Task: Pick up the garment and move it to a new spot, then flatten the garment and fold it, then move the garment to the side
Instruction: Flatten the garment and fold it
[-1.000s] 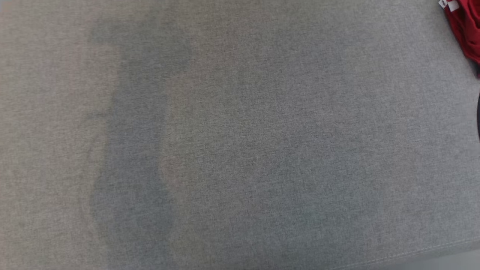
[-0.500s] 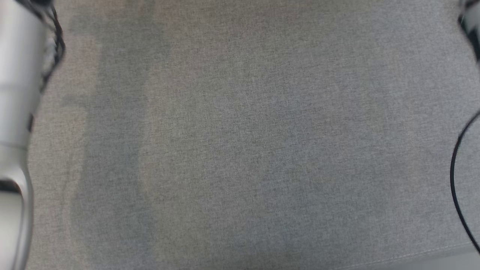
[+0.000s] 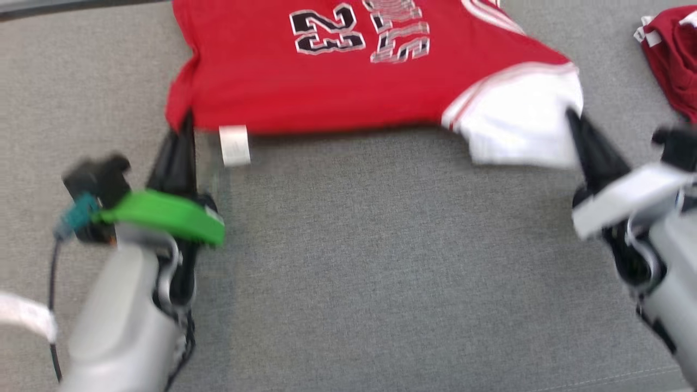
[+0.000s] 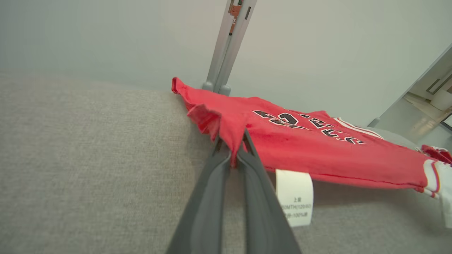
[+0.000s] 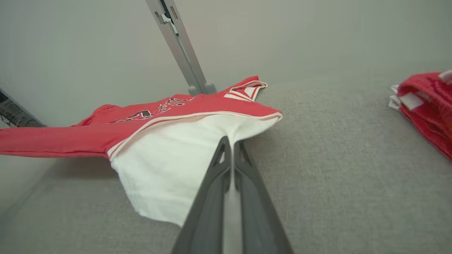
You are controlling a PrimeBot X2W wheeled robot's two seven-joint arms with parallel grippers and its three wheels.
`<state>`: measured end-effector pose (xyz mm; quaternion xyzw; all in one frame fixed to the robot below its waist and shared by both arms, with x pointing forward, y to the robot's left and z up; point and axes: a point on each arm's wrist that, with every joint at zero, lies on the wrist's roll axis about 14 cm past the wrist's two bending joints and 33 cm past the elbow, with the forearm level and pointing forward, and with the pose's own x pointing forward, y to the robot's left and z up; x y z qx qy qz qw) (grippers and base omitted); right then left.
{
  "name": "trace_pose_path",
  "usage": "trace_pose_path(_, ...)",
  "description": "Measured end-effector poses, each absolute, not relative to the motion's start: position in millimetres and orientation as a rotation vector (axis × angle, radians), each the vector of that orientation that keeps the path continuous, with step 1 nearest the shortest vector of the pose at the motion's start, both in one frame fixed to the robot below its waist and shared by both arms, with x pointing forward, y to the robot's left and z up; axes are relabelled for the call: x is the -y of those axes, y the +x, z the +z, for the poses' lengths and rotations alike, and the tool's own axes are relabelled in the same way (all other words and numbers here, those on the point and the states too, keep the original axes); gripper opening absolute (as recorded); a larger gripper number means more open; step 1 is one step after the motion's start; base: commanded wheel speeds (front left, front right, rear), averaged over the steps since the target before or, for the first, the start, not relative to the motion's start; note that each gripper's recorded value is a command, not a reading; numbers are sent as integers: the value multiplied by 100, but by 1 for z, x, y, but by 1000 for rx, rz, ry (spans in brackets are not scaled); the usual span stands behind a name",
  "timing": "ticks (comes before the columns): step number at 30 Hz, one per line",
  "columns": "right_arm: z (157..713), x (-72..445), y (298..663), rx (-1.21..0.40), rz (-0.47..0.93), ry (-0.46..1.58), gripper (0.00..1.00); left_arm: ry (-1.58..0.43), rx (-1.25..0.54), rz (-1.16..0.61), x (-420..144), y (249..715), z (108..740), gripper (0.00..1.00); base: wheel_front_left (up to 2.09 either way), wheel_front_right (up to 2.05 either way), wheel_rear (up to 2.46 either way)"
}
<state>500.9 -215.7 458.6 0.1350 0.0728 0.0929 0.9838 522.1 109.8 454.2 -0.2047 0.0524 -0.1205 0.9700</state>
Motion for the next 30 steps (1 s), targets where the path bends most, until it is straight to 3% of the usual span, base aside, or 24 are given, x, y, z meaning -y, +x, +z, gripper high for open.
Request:
trace_pose_path(6, 425, 220, 430, -256, 141, 335, 0, -420, -182, -174, -118, 456, 427, 0, 0, 0, 0)
trace_pose_path(16, 402, 210, 344, -368, 58, 452, 0, -448, -246, -85, -132, 386, 410, 0, 0, 0, 0)
trace_pose_path(23, 403, 205, 312, -421, 17, 477, 0, -445, -267, -86, -131, 360, 408, 0, 0, 0, 0)
trace_pose_path(30, 407, 211, 311, -441, -24, 478, 0, -445, -272, -88, -130, 354, 409, 0, 0, 0, 0)
